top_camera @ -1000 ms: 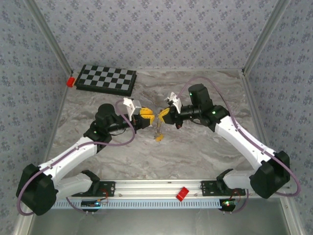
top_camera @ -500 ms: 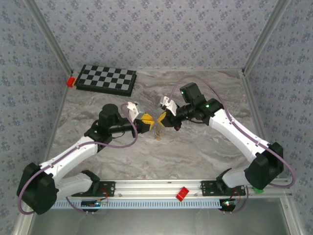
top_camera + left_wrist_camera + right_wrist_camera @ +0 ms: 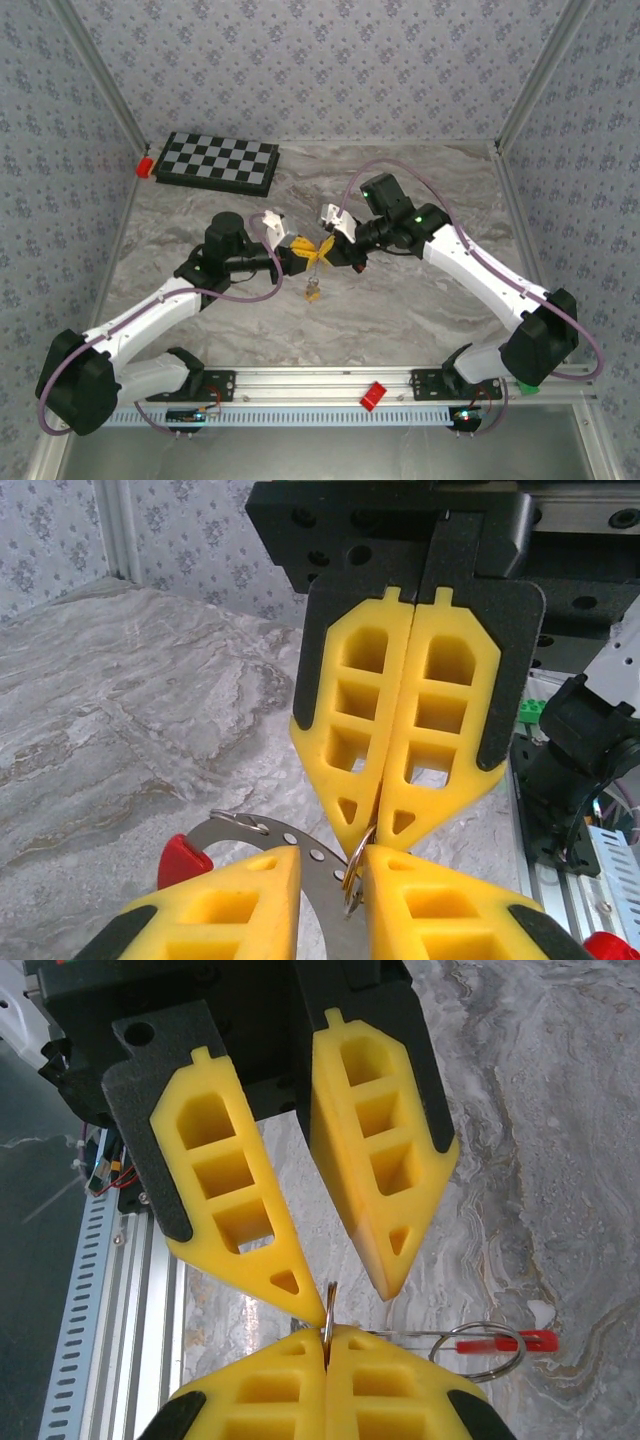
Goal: Put the keys on the keyring
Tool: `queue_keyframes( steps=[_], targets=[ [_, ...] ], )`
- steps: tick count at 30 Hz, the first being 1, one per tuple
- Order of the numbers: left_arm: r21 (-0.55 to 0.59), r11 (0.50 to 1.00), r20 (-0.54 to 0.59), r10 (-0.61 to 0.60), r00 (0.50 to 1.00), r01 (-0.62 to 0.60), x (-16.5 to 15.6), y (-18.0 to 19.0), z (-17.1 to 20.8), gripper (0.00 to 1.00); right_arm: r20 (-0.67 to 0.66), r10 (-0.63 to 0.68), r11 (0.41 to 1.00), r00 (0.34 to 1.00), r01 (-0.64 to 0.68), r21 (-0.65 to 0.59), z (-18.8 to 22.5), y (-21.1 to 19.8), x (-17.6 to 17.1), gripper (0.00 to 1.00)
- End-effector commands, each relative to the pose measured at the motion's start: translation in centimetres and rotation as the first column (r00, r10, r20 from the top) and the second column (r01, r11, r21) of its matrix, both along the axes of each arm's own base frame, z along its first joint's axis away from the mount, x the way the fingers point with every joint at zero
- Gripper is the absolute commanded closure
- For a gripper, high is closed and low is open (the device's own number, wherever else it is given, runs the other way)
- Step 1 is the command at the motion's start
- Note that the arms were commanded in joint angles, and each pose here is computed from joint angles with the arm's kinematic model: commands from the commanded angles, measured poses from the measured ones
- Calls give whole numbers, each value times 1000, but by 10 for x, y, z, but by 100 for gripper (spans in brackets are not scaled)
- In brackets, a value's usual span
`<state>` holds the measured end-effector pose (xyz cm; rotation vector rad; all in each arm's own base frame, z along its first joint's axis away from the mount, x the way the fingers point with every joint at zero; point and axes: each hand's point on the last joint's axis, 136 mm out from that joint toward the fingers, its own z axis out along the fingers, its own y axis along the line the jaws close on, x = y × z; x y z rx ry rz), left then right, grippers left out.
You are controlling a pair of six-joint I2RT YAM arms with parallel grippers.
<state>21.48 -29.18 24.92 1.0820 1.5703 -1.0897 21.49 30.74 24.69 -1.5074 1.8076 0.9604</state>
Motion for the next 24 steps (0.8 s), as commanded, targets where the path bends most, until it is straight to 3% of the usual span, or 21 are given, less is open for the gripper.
queue_keyframes(
  steps=[1, 7, 11, 13, 18, 20, 24],
  targets=[
    [-39, 998, 59, -38, 998, 40, -1, -5, 25, 80, 19, 48, 998, 999, -48, 34, 14, 6, -9, 100],
    [-39, 996, 45, -77, 996, 79, -6, -8, 24, 85, 26, 69, 997, 997, -70, 46, 18, 8, -14, 100],
    [-32, 994, 35, -107, 994, 108, -10, -10, 23, 100, 37, 75, 996, 996, -77, 51, 19, 6, -15, 100],
    [-35, 994, 35, -101, 994, 102, -8, -10, 23, 100, 41, 74, 996, 996, -76, 56, 20, 5, -16, 100],
    [-78, 996, 59, -37, 998, 42, 0, -8, 29, 100, 77, -32, 996, 997, 25, 86, 24, -3, -1, 90],
    [-110, 994, 80, -6, 997, 14, 3, -6, 36, 100, 73, -76, 991, 994, 67, 117, 23, -9, 4, 75],
    [-190, 981, 117, 62, 991, -39, 8, 0, 54, 100, 79, -198, 956, 977, 175, 235, 38, -25, 17, 66]
  ],
)
